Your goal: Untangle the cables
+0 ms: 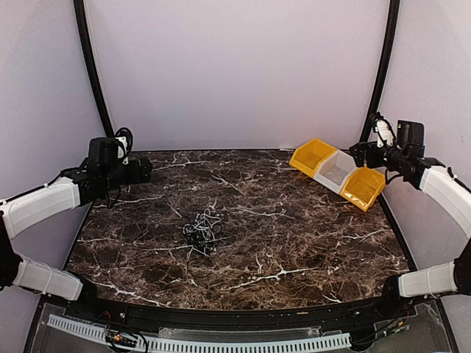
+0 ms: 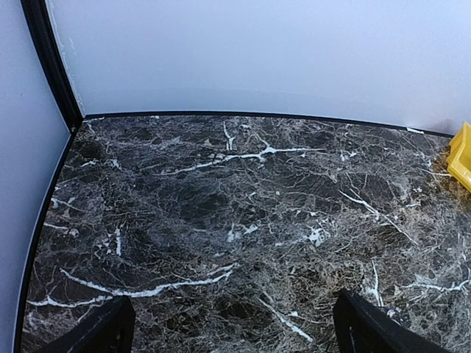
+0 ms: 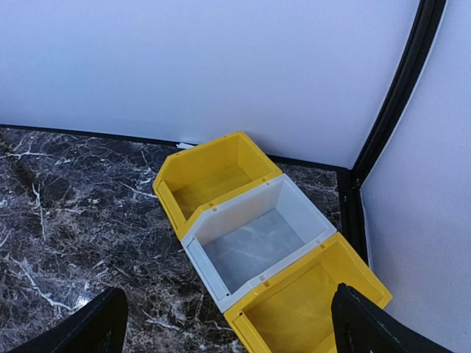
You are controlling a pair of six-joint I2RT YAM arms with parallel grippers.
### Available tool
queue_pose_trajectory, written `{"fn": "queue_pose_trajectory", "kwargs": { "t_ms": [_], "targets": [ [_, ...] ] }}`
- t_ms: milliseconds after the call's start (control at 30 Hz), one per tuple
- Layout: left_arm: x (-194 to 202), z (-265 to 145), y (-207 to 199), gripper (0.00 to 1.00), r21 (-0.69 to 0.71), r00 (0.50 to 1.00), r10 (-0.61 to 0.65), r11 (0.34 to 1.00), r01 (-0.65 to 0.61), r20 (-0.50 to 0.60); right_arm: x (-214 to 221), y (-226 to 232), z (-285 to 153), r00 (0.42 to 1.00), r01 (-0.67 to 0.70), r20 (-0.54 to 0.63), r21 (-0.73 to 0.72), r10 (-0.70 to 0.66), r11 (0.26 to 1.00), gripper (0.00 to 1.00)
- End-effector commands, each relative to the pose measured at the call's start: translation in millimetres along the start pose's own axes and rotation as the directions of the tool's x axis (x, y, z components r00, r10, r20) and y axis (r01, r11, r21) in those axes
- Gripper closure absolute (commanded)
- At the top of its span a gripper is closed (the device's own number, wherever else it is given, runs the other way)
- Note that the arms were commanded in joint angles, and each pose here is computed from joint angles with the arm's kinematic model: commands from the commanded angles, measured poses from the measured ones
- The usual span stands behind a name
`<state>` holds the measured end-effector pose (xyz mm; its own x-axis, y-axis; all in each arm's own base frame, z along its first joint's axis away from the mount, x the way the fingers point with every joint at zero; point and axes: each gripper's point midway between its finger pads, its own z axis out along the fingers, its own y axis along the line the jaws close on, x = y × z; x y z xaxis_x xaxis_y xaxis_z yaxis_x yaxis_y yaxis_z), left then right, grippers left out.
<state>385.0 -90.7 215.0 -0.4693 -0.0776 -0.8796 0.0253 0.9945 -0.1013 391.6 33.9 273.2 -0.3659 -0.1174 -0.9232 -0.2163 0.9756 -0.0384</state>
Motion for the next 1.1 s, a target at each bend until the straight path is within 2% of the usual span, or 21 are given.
{"fn": "queue_pose_trajectory", "kwargs": {
  "t_ms": [0, 200, 367, 467, 567, 733, 1067],
  "targets": [
    [-2, 4, 4, 0.04, 0.02, 0.999, -0.03, 0.999, 0.029, 0.021, 5, -5, 6, 1.0, -0.007, 0.021, 0.01, 0.007, 1.0, 0.01],
    [4, 18, 17, 0.21, -0.08, 0.996, -0.052, 0.996, 0.047, -0.068, 23, 8, 17, 0.996, 0.086, -0.022, -0.076, -0.088, 0.993, 0.01],
    [-1, 26, -2, 0.24, -0.085, 0.997, 0.022, 0.996, -0.029, -0.08, 35, 27, 45, 0.972, 0.2, -0.096, -0.127, -0.212, 0.972, 0.01],
    [1, 34, -23, 0.23, -0.033, 0.993, 0.03, 0.999, -0.034, -0.11, 49, 39, 72, 0.947, 0.24, -0.17, -0.182, -0.271, 0.954, 0.03],
    [3, 40, -50, 0.24, 0.047, 0.988, 0.066, 0.997, -0.06, -0.137, 64, 49, 104, 0.919, 0.249, -0.247, -0.24, -0.307, 0.938, 0.09],
    [15, 32, -92, 0.29, 0.271, 0.986, 0.114, 0.96, -0.077, -0.123, 89, 56, 154, 0.872, 0.238, -0.356, -0.294, -0.337, 0.926, 0.21],
    [29, 16, -113, 0.3, 0.418, 0.982, 0.144, 0.905, -0.079, -0.125, 128, 46, 206, 0.788, 0.26, -0.489, -0.285, -0.374, 0.922, 0.25]
  ]
}}
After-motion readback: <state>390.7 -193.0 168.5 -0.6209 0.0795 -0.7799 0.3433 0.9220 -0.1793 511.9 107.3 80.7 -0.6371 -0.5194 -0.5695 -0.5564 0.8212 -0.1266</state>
